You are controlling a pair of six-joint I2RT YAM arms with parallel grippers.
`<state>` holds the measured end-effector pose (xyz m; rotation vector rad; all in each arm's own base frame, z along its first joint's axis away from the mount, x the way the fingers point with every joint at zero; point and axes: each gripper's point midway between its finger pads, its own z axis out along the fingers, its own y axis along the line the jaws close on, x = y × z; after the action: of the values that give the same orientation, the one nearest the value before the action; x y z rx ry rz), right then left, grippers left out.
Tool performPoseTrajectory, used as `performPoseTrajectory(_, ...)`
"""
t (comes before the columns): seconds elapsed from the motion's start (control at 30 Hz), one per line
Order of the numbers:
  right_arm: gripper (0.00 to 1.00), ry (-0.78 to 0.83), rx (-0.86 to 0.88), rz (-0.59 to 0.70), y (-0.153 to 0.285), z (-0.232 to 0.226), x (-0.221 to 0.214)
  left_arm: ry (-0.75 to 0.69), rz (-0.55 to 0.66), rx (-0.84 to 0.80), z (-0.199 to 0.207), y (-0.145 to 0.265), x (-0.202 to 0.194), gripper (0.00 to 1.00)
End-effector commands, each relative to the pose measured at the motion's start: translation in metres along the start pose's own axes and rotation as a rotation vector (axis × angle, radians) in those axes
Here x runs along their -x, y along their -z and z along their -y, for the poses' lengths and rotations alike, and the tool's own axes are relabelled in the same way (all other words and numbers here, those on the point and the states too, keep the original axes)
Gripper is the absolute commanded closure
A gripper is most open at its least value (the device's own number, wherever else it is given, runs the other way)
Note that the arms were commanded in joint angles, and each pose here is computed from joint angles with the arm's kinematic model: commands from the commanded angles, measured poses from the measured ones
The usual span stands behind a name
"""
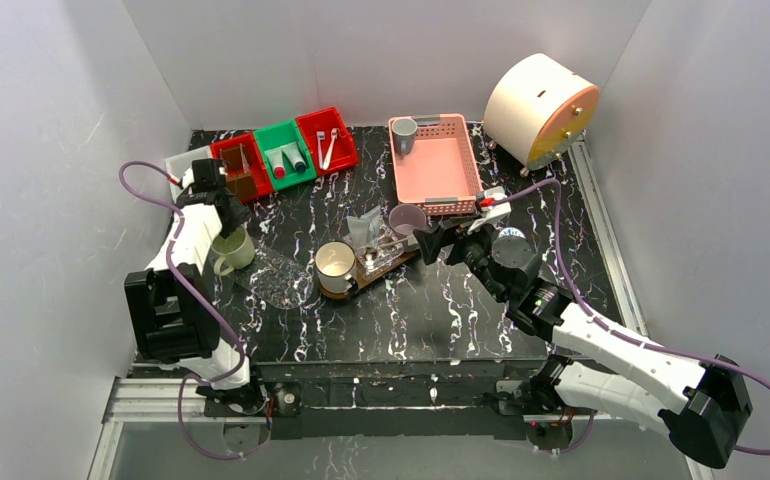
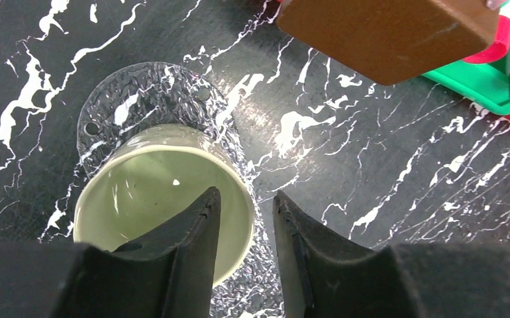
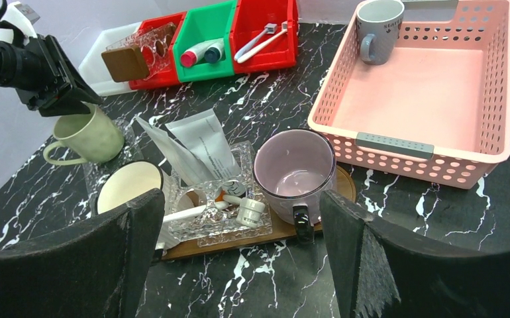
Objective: Prepare toiletry sets of a toothbrush and toothpaste on the tray
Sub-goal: Adjust the cup on the tray.
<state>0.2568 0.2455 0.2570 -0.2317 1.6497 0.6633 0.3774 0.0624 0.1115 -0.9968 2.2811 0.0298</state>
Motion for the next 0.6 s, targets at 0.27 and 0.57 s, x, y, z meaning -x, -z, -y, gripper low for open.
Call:
performPoseTrajectory(0.27,0.05,-0.011,-0.011,0.062,-0.002,0.001,0.015,-0.057,-0.034,0.045,-0.009,-0.006,-0.007,0.84)
performPoseTrajectory(0.57,0.05,-0.013,-0.013,0.063,-0.002,0.002,0.015,-0.098,-0.020,0.070,-0.017,0.008,-0.002,0.93)
